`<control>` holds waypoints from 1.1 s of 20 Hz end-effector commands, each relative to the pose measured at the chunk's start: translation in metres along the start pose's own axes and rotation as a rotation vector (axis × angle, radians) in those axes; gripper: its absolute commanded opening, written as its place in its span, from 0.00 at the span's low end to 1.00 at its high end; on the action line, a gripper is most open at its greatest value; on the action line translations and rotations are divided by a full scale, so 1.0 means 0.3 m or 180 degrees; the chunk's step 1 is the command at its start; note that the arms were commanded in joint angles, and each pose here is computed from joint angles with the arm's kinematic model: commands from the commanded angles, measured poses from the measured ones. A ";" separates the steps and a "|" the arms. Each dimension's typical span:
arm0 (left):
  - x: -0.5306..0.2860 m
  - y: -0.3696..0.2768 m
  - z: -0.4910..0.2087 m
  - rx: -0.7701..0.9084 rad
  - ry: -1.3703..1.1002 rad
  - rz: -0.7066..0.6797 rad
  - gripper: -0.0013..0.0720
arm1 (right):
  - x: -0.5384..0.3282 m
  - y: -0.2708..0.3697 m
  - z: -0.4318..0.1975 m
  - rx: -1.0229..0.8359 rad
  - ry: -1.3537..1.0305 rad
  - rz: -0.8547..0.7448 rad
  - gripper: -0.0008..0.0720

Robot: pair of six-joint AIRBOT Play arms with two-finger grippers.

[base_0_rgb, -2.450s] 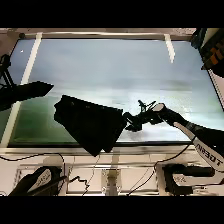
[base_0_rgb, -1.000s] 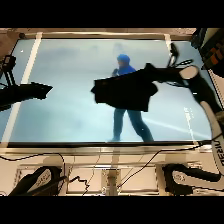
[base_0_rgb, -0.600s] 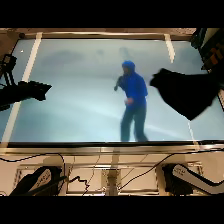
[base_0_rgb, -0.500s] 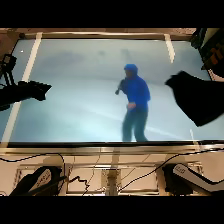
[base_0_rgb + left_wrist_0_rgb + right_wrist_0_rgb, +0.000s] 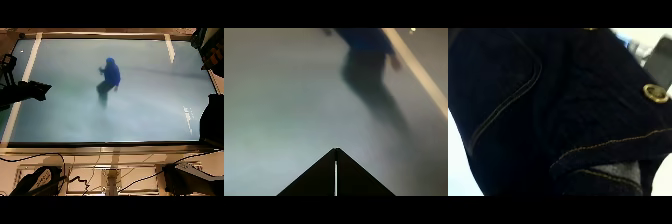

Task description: Fold the clothes and pants, and hang the long-sleeved shirts on hangers.

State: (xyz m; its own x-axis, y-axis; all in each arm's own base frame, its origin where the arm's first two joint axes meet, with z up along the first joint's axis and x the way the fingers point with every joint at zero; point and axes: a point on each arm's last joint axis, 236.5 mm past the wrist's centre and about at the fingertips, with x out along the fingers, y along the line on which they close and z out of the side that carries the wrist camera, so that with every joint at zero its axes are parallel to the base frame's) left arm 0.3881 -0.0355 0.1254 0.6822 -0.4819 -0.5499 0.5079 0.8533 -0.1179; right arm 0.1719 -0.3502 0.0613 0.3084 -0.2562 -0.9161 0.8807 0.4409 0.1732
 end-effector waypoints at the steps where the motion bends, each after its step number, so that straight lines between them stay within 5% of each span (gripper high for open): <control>1: 0.000 0.002 0.000 0.0000 -0.0001 0.0003 0.05 | 0.012 -0.015 -0.059 0.0114 0.0251 -0.0007 0.04; 3: 0.000 0.002 0.000 0.0000 -0.0001 0.0003 0.05 | 0.011 0.033 -0.052 0.0218 0.0230 0.0181 0.14; 5: 0.000 0.002 0.000 0.0000 -0.0001 0.0003 0.05 | 0.008 0.067 -0.046 0.0285 0.0213 0.0320 0.53; 7: 0.000 0.002 0.000 0.0000 -0.0001 0.0003 0.05 | 0.004 0.102 -0.040 0.0326 0.0201 0.0462 0.59; 9: 0.000 0.002 0.000 0.0000 -0.0001 0.0003 0.05 | -0.001 0.131 -0.034 0.0361 0.0185 0.0579 0.57; 10: 0.000 0.002 0.000 0.0000 -0.0001 0.0003 0.05 | -0.004 0.148 -0.033 0.0381 0.0184 0.0650 0.48; 11: 0.000 0.002 0.000 0.0000 -0.0001 0.0003 0.05 | -0.010 0.178 -0.031 0.0397 0.0184 0.0755 0.18; 12: 0.000 0.002 0.000 0.0000 -0.0001 0.0003 0.05 | -0.016 0.218 -0.028 0.0378 0.0179 0.0863 0.04; 16: 0.000 0.002 0.000 0.0000 -0.0001 0.0003 0.05 | -0.026 0.557 -0.075 -0.0492 0.0161 0.1370 0.04; 22: 0.000 0.002 0.000 0.0000 -0.0001 0.0003 0.05 | -0.051 1.142 -0.519 -0.3095 0.0136 0.1571 0.03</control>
State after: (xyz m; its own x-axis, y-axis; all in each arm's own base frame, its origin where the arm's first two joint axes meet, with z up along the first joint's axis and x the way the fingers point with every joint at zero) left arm 0.3882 -0.0355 0.1253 0.6823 -0.4820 -0.5497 0.5076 0.8534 -0.1182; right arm 0.3816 -0.1416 0.0837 0.5580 0.1530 -0.8156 0.2927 0.8834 0.3660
